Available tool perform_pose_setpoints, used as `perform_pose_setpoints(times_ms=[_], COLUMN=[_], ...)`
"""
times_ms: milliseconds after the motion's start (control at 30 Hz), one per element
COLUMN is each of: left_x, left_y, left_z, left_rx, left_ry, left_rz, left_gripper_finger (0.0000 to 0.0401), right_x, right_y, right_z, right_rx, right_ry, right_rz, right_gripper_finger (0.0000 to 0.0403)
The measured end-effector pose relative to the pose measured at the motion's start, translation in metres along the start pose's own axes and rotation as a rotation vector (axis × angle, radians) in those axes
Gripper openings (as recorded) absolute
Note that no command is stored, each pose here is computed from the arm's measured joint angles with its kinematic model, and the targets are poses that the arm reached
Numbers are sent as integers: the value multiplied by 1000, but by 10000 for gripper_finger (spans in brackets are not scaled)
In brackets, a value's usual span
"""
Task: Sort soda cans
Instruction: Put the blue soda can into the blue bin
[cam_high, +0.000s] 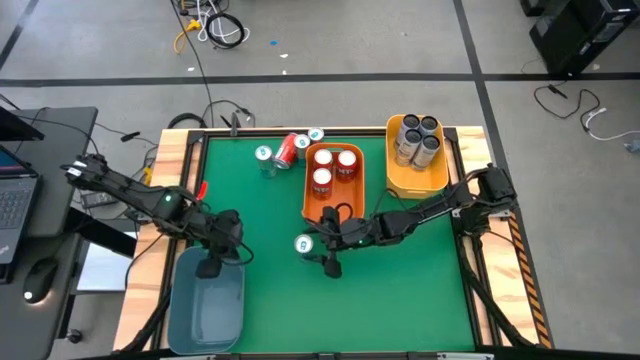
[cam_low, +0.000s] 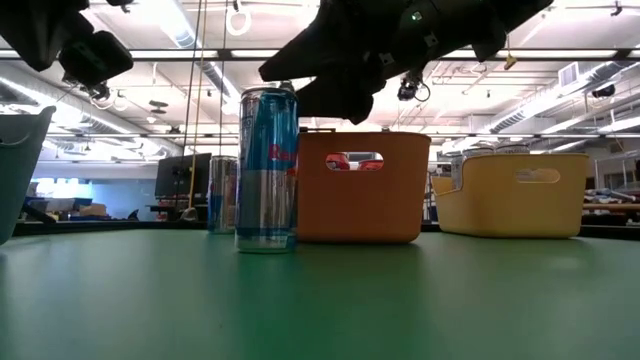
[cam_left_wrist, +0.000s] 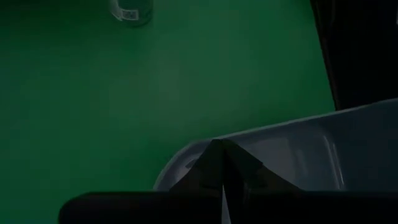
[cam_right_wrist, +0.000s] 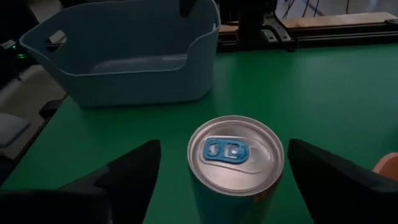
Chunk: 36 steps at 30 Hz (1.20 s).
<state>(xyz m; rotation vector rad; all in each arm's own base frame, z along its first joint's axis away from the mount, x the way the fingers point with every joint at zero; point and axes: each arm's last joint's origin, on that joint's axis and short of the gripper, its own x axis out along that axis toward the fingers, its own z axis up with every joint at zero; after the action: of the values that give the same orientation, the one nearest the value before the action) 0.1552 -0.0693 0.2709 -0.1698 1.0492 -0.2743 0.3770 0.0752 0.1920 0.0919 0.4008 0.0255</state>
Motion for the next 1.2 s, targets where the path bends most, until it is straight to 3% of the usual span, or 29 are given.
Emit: perform_pose_setpoints(times_ms=[333,733,867,1033,1200], left_x=[0,1,5,14,25], left_y=[-2,-13,-16,-21,-19], left_z=[-2,-8,-11,-11,-11], left_rx=[-24,-77,-106,-119,-117], left_ry=[17,52,95,142,186], left_rz=[-5,-37,-24,-21,64], left_gripper_finger=[6,6,5,5,5], right_x=[20,17,17,14,8], right_y=[-1,-1,-1,-1,3], right_z=[-15,-15,-15,-7,23], right_rx=[-11,-26,-28,-56,-113], right_ry=[-38,-17,-19,-13,-13], right_rz=[7,14,14,12,4], right_gripper_finger=[338,226,223,225,227])
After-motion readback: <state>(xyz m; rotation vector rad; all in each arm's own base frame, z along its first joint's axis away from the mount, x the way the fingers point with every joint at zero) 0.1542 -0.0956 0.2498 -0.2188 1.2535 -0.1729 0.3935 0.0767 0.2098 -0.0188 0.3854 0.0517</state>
